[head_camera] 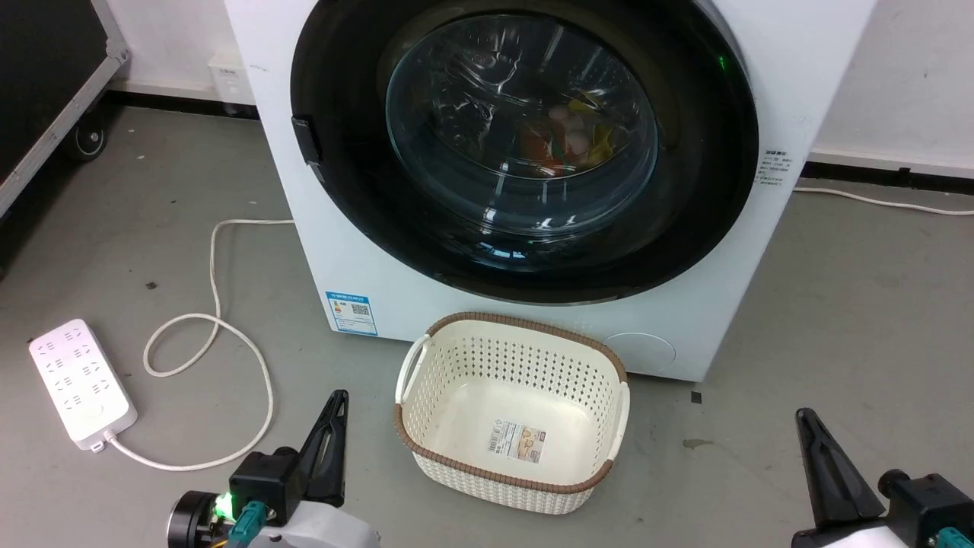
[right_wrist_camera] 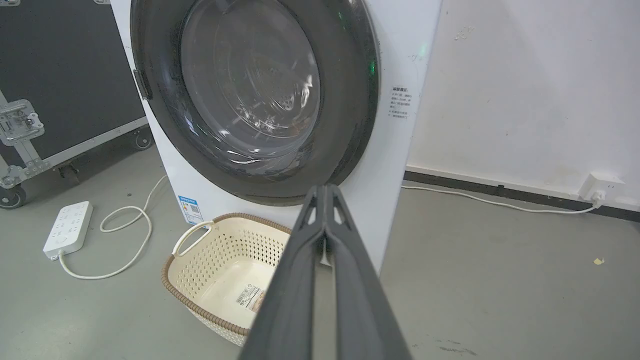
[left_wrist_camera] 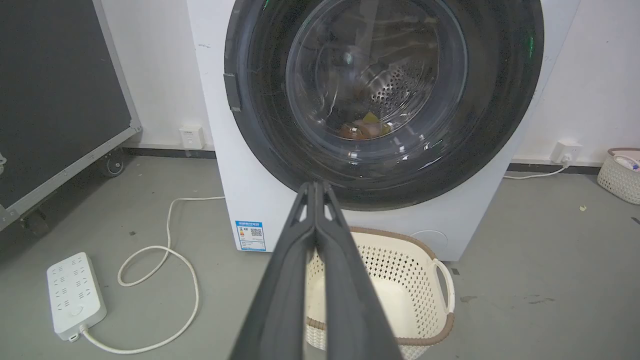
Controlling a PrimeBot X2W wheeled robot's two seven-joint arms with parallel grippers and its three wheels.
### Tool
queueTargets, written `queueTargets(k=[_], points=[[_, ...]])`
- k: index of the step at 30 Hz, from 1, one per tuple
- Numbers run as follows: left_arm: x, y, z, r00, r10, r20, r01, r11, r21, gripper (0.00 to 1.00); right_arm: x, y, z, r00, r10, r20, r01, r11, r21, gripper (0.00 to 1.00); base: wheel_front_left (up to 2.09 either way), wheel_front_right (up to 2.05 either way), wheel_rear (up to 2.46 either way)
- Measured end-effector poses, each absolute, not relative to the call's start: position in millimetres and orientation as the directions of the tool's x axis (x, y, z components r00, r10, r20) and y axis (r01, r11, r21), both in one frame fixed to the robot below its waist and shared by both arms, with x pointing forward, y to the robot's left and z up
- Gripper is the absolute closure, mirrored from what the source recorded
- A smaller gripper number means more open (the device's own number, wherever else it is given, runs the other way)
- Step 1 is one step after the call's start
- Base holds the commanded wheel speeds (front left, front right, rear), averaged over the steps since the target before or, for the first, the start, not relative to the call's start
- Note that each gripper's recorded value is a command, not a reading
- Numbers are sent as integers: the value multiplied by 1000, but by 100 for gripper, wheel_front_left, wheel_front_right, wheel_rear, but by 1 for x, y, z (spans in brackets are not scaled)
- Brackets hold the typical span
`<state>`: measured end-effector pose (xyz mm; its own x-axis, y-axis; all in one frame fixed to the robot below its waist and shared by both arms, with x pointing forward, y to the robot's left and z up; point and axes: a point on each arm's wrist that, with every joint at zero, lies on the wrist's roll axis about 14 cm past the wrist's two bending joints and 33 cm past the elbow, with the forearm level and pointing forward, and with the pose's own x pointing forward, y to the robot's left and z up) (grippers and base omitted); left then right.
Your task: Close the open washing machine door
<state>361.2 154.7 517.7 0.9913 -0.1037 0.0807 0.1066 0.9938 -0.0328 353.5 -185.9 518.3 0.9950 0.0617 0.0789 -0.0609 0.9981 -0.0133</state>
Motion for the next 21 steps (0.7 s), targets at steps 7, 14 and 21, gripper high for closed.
queueTargets(k=[7,14,21], points=[[363,156,518,993,-97,71,99,995,-25,100,355,-184,518,995,67,69,-66,998,-14,100,0,0,0],[364,157,519,993,-93,67,94,995,-18,100,356,-182,518,996,71,62,-71,997,-16,100,0,0,0],[365,160,520,995,-84,62,85,996,-12,100,356,-180,517,996,77,53,-76,997,-15,100,0,0,0]])
